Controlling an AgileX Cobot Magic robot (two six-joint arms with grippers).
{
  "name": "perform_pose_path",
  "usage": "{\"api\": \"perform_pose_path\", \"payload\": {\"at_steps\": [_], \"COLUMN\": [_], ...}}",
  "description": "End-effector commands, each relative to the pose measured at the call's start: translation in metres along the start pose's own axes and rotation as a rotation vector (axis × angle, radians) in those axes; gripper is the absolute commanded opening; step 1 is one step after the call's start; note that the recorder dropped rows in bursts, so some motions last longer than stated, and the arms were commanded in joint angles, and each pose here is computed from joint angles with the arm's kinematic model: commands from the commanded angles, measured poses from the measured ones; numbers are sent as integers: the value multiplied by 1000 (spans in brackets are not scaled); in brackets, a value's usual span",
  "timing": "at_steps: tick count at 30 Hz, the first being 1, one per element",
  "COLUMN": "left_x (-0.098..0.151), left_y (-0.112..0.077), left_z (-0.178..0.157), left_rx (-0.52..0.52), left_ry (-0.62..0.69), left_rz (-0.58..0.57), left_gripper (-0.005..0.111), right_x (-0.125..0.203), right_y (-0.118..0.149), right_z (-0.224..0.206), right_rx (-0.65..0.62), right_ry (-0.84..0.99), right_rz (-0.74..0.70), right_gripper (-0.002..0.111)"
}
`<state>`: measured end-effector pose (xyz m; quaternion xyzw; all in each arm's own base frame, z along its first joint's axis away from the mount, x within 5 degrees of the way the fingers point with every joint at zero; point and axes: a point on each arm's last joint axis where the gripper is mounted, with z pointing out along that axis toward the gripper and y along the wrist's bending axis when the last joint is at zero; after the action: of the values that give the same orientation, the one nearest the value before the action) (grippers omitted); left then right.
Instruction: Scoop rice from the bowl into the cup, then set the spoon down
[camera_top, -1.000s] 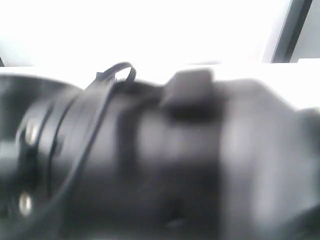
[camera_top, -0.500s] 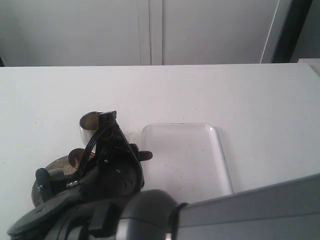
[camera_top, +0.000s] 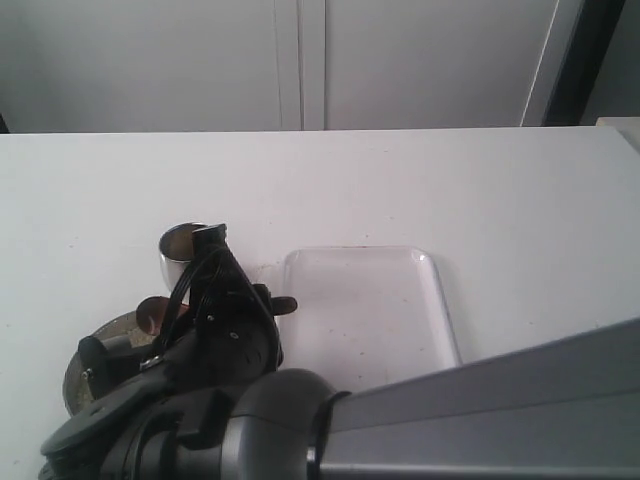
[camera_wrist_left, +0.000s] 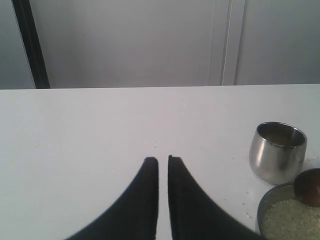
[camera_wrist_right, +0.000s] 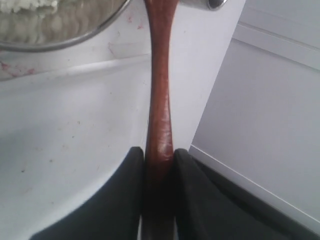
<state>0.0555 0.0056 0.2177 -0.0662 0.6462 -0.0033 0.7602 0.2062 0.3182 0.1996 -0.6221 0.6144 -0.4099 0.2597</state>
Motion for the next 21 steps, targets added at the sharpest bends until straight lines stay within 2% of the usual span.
{"api": "perform_pose_path", "payload": {"at_steps": [1, 21], "left_x": [-3, -3], "left_y": [-1, -1], "left_z": [0, 0], "left_rx": [8, 8], "left_ry": [-11, -11], "left_rz": [-11, -11], "left_gripper": [14, 14], "right_x": [-2, 2], "right_y": [0, -3], "right_z": [2, 14], "right_rx": [3, -40], "right_ry": [-38, -38], "right_rz": [-1, 30], "right_gripper": [0, 0]}}
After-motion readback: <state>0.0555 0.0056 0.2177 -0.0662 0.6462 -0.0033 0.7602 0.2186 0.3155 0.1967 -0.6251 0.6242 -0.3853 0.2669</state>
